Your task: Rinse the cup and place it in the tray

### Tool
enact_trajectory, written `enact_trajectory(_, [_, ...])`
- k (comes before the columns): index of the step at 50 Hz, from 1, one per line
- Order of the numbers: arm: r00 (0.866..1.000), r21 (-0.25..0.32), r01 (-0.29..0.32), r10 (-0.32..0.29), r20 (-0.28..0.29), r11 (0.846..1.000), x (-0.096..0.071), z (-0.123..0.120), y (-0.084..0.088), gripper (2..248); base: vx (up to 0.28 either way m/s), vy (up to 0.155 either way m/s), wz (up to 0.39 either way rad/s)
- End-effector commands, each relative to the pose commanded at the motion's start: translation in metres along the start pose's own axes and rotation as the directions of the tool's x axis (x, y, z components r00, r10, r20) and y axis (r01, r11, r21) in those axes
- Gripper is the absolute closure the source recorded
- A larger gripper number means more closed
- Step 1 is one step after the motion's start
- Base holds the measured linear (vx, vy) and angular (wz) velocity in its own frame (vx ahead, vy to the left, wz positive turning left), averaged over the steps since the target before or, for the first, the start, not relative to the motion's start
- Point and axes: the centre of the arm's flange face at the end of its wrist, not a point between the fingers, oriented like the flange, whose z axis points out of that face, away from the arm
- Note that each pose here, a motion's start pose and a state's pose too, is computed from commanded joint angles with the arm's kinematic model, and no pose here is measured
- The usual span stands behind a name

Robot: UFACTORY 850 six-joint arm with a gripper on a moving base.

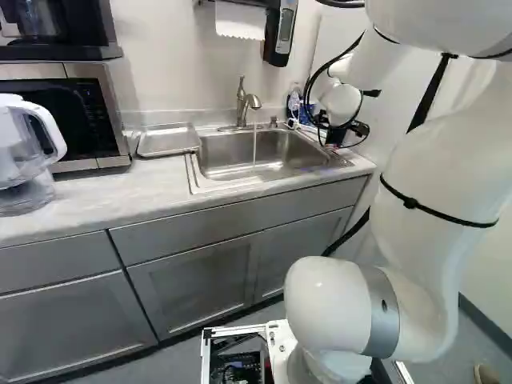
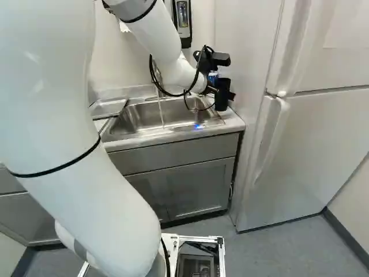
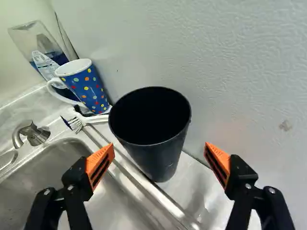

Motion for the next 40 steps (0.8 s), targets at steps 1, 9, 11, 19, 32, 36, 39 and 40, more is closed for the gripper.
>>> enact_trajectory(1, [1.000, 0.001, 0.000, 0.000, 0.000, 1.000, 0.0001, 0.0002, -0.0005, 3, 0.000, 0.000, 0.000])
enact_trajectory(9, [1.000, 0.003, 0.001, -0.001, 0.000, 1.000, 0.0002, 0.0008, -0.0021, 3, 0.000, 0.000, 0.000])
enact_trajectory(11, [1.000, 0.003, 0.001, -0.001, 0.000, 1.000, 0.0002, 0.0008, -0.0021, 3, 0.000, 0.000, 0.000])
enact_trajectory(19, [1.000, 0.003, 0.001, -0.001, 0.000, 1.000, 0.0002, 0.0008, -0.0021, 3, 0.000, 0.000, 0.000])
enact_trajectory(32, [1.000, 0.003, 0.001, -0.001, 0.000, 1.000, 0.0002, 0.0008, -0.0021, 71, 0.000, 0.000, 0.000])
enact_trajectory(36, [1.000, 0.003, 0.001, -0.001, 0.000, 1.000, 0.0002, 0.0008, -0.0021, 71, 0.000, 0.000, 0.000])
enact_trajectory(39, [1.000, 0.003, 0.001, -0.001, 0.000, 1.000, 0.0002, 0.0008, -0.0021, 108, 0.000, 0.000, 0.000])
enact_trajectory(40, [1.000, 0.003, 0.001, -0.001, 0.000, 1.000, 0.0002, 0.0008, -0.0021, 108, 0.000, 0.000, 0.000])
